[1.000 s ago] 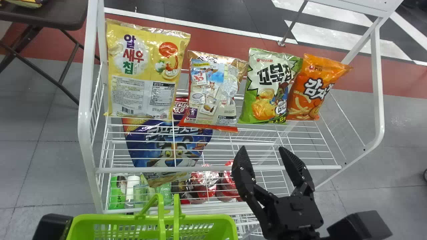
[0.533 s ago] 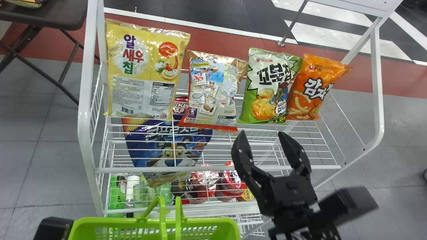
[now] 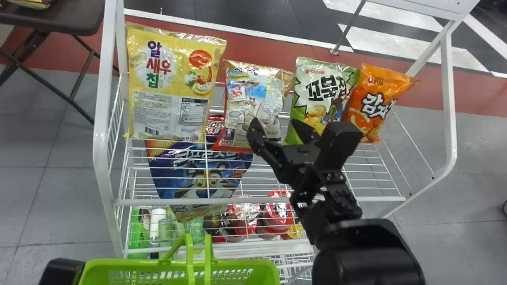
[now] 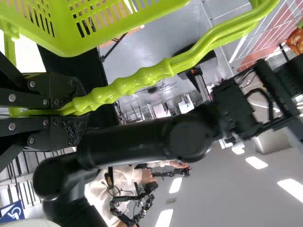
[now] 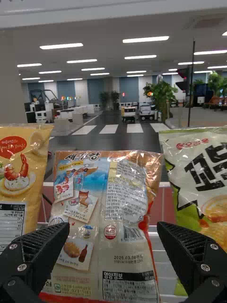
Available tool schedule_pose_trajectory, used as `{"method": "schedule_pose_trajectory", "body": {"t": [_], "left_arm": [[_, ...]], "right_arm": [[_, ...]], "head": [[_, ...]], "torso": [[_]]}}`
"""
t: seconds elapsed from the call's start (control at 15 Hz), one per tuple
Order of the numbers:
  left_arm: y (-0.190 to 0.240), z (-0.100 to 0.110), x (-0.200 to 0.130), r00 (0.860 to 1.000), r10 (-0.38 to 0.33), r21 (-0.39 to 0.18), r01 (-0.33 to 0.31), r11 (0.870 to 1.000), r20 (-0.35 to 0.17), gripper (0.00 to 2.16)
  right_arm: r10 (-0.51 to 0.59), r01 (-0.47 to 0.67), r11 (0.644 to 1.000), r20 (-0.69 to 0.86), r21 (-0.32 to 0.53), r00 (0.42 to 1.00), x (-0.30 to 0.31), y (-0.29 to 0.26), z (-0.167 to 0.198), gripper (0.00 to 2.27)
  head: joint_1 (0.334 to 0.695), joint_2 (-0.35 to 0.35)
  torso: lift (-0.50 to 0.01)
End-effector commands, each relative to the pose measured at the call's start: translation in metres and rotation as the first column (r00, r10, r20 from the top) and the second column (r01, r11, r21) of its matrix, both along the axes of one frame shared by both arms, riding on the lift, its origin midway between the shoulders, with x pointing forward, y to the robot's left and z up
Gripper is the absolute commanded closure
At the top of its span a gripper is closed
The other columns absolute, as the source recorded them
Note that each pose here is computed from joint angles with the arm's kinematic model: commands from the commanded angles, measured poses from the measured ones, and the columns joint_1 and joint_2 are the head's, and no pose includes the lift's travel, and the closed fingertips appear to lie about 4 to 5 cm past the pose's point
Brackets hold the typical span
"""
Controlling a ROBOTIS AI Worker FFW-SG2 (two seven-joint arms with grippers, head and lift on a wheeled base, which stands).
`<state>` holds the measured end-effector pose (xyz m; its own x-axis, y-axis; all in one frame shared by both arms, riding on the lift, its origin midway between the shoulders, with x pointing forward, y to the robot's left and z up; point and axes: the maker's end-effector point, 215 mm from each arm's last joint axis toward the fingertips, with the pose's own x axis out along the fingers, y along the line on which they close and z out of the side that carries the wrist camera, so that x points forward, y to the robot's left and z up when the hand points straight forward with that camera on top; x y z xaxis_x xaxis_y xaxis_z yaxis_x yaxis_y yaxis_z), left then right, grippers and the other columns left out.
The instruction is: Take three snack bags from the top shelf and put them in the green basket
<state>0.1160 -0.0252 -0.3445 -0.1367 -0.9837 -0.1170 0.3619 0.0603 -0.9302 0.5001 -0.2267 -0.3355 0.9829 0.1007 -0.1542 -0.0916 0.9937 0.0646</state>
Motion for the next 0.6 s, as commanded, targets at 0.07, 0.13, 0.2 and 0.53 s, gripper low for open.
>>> {"method": "schedule_pose_trajectory", "body": {"t": [0.07, 0.13, 0.2, 0.53], "left_arm": [[0.003, -0.002, 0.006, 1.0, 0.01, 0.008, -0.01, 1.0, 0.005, 2.12], [0.004, -0.003, 0.007, 1.0, 0.009, 0.008, -0.009, 1.0, 0.003, 2.12], [0.003, -0.003, 0.008, 1.0, 0.01, 0.006, -0.01, 1.0, 0.002, 2.12], [0.002, -0.004, 0.011, 1.0, 0.013, 0.0, -0.013, 1.0, -0.002, 2.11]], "right_arm": [[-0.006, 0.006, 1.0, -0.001, 0.012, 1.0, 0.032, -0.005, -0.008, 0.14], [0.022, -0.022, 0.999, -0.006, 0.026, 1.0, 0.037, 0.001, -0.012, 0.15], [0.032, -0.032, 0.999, -0.01, 0.038, 0.999, 0.04, 0.002, -0.016, 0.29], [0.027, -0.025, 0.999, -0.103, 0.024, 0.994, 0.022, -0.008, -0.039, 2.24]], "head": [[0.695, -0.35], [0.695, -0.35], [0.695, -0.35], [0.695, -0.35]], "torso": [[-0.043], [-0.043], [-0.043], [-0.043]]}}
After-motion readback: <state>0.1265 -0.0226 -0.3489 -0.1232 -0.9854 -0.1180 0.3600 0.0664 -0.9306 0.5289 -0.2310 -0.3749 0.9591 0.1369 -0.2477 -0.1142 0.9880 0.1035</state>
